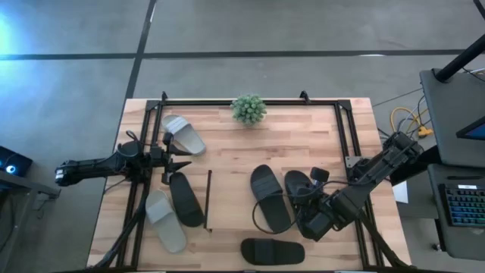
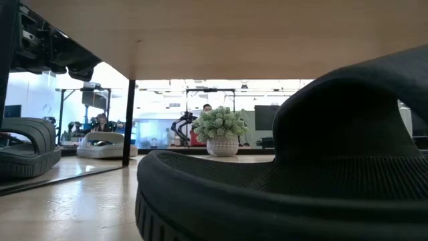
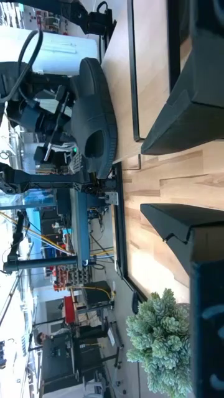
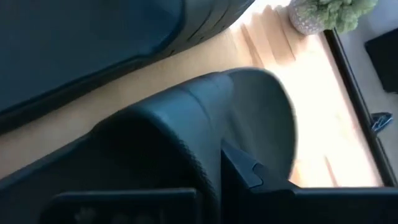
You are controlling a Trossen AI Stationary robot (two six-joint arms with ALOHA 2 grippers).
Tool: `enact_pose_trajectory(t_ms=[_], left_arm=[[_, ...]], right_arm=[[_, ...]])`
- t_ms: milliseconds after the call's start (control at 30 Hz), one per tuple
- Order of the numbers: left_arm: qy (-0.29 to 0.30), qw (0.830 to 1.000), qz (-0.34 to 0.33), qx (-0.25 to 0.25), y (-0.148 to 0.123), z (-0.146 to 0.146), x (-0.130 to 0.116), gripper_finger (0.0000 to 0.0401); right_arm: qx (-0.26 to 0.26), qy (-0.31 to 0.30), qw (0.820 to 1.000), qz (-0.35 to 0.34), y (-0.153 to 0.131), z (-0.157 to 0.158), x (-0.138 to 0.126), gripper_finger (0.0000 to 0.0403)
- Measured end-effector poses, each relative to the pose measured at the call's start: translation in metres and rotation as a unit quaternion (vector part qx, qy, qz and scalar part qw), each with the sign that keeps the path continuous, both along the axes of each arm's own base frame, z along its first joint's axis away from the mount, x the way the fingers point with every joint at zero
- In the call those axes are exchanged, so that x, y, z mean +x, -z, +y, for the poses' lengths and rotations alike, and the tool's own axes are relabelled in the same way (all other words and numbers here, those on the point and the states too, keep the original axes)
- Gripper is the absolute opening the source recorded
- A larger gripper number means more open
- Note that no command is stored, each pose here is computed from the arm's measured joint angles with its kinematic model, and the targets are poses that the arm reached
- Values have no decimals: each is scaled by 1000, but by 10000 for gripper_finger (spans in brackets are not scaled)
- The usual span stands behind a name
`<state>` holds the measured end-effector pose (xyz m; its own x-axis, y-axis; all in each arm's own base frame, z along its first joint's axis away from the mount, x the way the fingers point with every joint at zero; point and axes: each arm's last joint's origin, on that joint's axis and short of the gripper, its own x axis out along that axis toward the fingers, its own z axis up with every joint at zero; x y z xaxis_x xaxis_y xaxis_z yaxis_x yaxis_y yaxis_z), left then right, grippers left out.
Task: Pick and place slides into the shelf
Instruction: Put the black slipper on the shelf
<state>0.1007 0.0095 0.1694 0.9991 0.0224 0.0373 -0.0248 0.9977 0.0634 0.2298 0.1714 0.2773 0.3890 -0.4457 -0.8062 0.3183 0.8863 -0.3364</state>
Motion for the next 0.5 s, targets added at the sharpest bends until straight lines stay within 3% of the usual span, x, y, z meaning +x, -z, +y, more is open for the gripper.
enact_pose_trajectory(t_ms=[233, 500], left_arm=[[0, 1000, 0, 0, 0, 0, 0, 123], [0, 1000, 2, 0, 0, 0, 0, 123]], right_arm=[[30, 14, 999, -3, -6, 6, 3, 27], [88, 10, 996, -6, -24, 7, -1, 124]])
